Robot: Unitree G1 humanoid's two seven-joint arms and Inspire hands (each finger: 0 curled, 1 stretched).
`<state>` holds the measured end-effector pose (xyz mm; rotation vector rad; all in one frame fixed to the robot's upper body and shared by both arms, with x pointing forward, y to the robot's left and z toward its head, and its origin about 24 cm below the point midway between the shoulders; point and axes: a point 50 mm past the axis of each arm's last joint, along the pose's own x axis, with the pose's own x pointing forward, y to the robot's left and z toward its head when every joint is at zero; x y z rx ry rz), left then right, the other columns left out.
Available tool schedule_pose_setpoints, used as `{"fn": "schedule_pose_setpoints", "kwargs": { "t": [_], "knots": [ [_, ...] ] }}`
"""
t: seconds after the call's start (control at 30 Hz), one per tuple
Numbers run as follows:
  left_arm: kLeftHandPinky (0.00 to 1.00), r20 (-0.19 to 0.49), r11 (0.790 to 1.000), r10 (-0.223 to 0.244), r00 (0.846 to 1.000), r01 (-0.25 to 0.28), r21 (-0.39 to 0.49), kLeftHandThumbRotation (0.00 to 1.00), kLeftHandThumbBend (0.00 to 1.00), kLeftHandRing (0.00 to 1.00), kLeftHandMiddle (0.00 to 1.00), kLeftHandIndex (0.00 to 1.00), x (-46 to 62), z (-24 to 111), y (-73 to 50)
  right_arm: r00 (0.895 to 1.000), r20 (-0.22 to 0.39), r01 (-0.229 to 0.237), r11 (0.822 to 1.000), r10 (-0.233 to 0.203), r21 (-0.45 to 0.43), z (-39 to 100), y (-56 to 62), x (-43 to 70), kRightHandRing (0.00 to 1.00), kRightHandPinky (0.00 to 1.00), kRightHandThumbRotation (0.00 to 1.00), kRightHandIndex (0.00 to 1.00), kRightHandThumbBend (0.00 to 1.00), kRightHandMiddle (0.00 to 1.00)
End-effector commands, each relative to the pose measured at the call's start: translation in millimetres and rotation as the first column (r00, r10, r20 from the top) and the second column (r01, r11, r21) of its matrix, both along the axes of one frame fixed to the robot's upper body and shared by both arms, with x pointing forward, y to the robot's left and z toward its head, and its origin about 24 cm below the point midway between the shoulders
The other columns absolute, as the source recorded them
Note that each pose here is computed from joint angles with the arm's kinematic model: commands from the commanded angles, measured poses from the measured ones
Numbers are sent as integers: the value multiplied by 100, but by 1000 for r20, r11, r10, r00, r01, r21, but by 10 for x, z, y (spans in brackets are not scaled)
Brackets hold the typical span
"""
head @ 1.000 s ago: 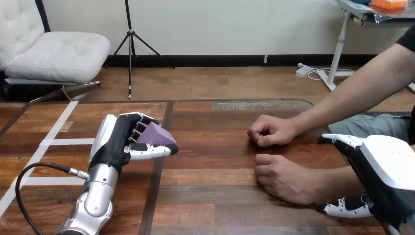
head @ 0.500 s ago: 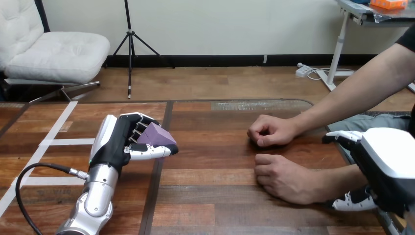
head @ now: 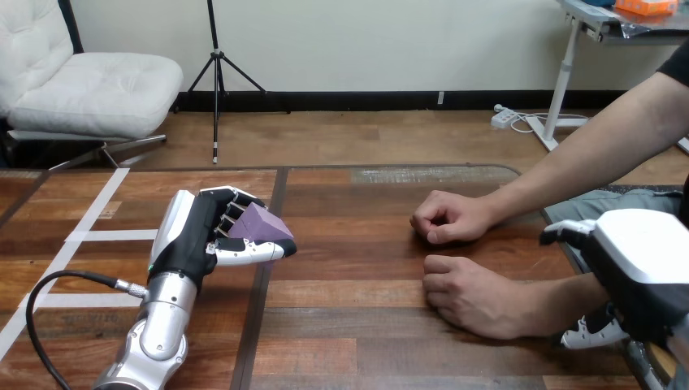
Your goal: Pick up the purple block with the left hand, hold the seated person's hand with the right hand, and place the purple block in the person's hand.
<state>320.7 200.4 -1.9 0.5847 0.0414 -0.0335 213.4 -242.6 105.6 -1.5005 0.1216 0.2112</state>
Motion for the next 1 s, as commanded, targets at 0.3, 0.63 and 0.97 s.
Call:
{"fn": "schedule_pose_setpoints", "kwargs": {
  "t": [0.3, 0.63, 0.97],
  "knots": [
    [34, 105, 999, -30, 994, 32, -21, 12, 75, 40, 45, 49, 122, 209, -82, 999, -7, -37, 991, 36, -127, 85, -12, 262, 79, 78, 0, 77, 90, 79],
    [34, 110, 999, -27, 994, 30, -27, 12, 75, 40, 45, 49, 124, 214, -87, 998, -55, -50, 985, 42, -162, 52, -28, 358, 78, 78, 0, 76, 89, 78],
    [34, 113, 999, -34, 993, 38, -33, 12, 75, 40, 45, 49, 115, 211, -93, 996, -77, -46, 985, 33, -166, -6, -36, 443, 77, 77, 0, 76, 89, 77]
  ]
}}
